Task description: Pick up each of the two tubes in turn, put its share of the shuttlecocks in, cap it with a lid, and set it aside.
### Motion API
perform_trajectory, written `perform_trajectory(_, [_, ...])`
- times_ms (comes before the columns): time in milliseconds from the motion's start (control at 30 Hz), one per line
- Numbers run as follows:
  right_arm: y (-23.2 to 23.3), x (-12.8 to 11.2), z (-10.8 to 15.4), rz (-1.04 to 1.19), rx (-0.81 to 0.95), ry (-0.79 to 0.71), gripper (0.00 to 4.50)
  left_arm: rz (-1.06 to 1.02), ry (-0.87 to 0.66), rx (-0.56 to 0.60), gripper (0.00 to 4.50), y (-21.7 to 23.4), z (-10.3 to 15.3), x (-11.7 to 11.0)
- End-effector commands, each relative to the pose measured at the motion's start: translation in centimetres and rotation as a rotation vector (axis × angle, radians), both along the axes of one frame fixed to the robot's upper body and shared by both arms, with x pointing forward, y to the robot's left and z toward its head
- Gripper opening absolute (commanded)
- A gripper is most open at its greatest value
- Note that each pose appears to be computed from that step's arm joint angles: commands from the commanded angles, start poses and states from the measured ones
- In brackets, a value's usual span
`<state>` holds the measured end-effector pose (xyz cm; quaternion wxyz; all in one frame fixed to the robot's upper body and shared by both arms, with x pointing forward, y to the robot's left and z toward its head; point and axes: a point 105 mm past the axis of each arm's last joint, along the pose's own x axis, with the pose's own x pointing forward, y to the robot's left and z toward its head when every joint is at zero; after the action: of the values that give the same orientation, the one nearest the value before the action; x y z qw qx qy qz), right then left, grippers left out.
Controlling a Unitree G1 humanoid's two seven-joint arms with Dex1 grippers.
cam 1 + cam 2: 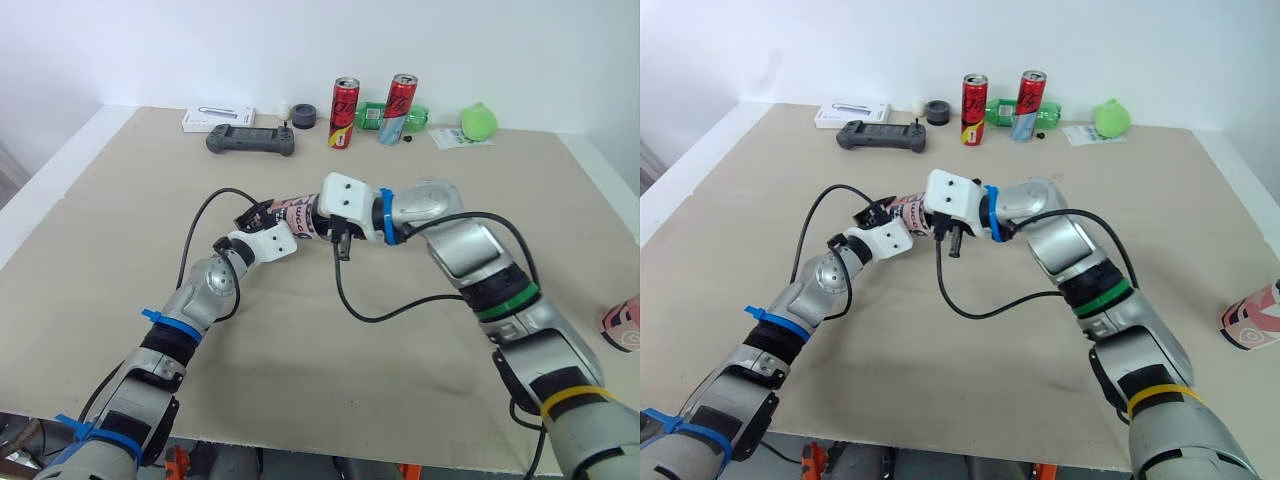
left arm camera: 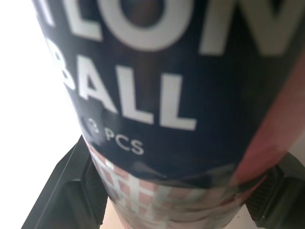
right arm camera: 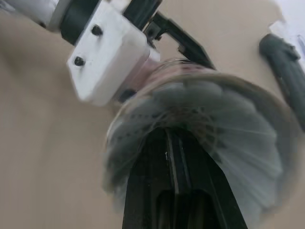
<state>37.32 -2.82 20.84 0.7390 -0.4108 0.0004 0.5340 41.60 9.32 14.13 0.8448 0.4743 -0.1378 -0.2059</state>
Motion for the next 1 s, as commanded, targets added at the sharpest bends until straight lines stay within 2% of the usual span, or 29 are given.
perform_trajectory(33, [1.7, -0.1, 0.2, 0.065, -0.040, -0.046, 0.03, -0.027, -0.070, -0.029, 3.05, -0.9, 2.3, -0.2])
perform_trajectory(167, [2.9, 0.0, -0.2, 0.087, -0.051, -0.066, 0.03, -0.029, -0.068, -0.033, 3.05, -1.0, 2.2, -0.4])
perform_trajectory(333, [2.5, -0.5, 1.3, 0.093, -0.002, -0.089, 0.03, -0.030, -0.063, -0.034, 3.05, -1.0, 2.1, -0.4])
perform_trajectory(700, [-2.5, -4.4, 5.3, 0.109, 0.091, -0.033, 0.03, -0.055, -0.037, -0.055, 3.05, -1.3, 1.9, -0.5])
perform_trajectory(800, [-4.8, -5.3, 6.6, 0.067, 0.168, 0.007, 0.91, -0.072, -0.022, -0.097, 3.05, -1.6, 2.2, -0.5])
perform_trajectory(833, [-6.1, -5.5, 6.9, 0.035, 0.210, 0.044, 1.47, -0.083, -0.005, -0.138, 3.05, -1.7, 2.3, -0.5])
perform_trajectory(900, [-9.0, -6.0, 6.6, -0.037, 0.236, 0.115, 2.49, -0.133, 0.057, -0.264, 3.05, -2.4, 2.5, -0.9])
perform_trajectory(933, [-10.5, -6.2, 5.9, -0.082, 0.217, 0.147, 2.83, -0.176, 0.098, -0.323, 3.05, -3.0, 2.4, -1.3])
perform_trajectory(967, [-11.7, -6.4, 5.4, -0.118, 0.199, 0.173, 3.41, -0.217, 0.128, -0.370, 3.05, -3.5, 2.5, -1.7])
perform_trajectory(1000, [-13.4, -6.6, 4.7, -0.171, 0.180, 0.206, 3.70, -0.281, 0.175, -0.454, 3.05, -4.3, 2.6, -2.4])
